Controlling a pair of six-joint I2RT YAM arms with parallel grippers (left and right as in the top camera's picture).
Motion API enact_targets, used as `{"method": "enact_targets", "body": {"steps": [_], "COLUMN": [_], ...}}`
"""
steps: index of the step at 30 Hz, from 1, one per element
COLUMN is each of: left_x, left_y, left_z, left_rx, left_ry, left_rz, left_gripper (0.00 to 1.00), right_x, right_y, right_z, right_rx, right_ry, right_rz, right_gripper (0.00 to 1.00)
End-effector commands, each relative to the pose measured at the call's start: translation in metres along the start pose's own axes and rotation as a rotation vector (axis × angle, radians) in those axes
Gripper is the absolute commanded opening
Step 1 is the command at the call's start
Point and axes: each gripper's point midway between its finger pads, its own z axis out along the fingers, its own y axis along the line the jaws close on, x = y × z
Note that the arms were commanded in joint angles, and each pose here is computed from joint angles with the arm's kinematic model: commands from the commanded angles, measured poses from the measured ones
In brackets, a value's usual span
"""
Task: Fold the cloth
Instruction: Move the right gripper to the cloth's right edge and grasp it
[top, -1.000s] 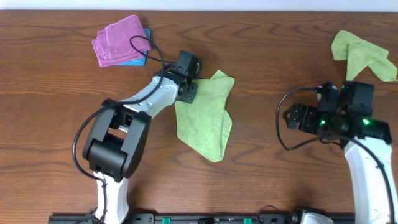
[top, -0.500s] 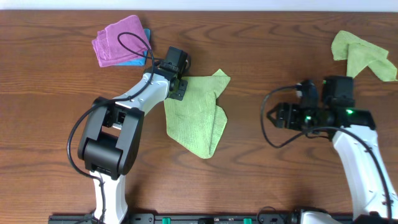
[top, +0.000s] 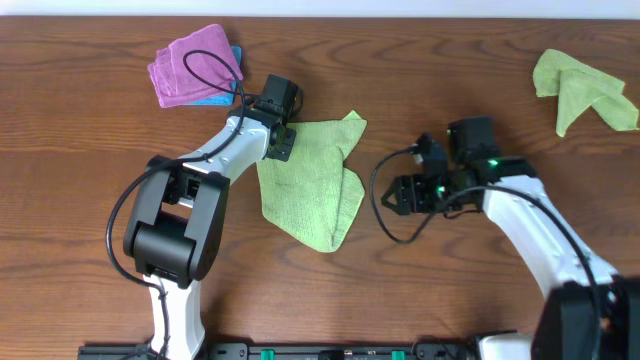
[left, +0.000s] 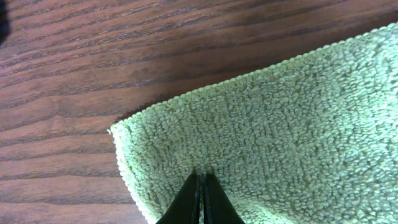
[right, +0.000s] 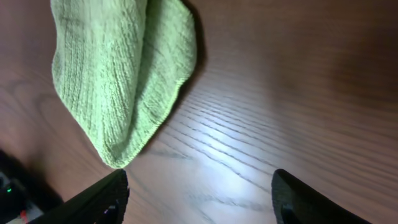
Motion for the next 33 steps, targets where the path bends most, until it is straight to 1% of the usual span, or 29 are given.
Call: {"method": "enact_targets", "body": {"steps": [1, 11, 17, 21, 26, 33], "left_x": [0.006, 0.006, 0.006, 0.006, 0.006, 0.006], "left_y": [0.007, 0.007, 0.006, 0.006, 0.006, 0.006], "left_z": [0.009, 0.009, 0.009, 0.009, 0.009, 0.009], "left_rx": [-0.028, -0.028, -0.021, -0.021, -0.021, -0.020], "left_ry": [0.029, 0.029, 0.029, 0.029, 0.029, 0.029], "left_rz": [0.013, 0.009, 0.008, 0.005, 0.005, 0.001], "left_gripper": [0.06, 0.06, 0.06, 0.06, 0.06, 0.06], "right_x": [-0.004, -0.006, 0.000, -0.005, -0.011, -0.009], "right_y": [0.020, 0.030, 0.034, 0.033, 0.031, 0.026], "right_z": [0.009, 0.037, 0.056, 0.060, 0.064, 0.075], "right_rx": [-0.104, -0.223, -0.235, -0.233, -0.217, -0.214], "right_ry": [0.021, 0.066, 0.109, 0.092, 0.068, 0.089], "right_rz": [-0.013, 0.017, 0.011, 0.003, -0.004, 0.028], "right_gripper": [0.73, 0.70, 0.67, 0.64, 0.65, 0.63]}}
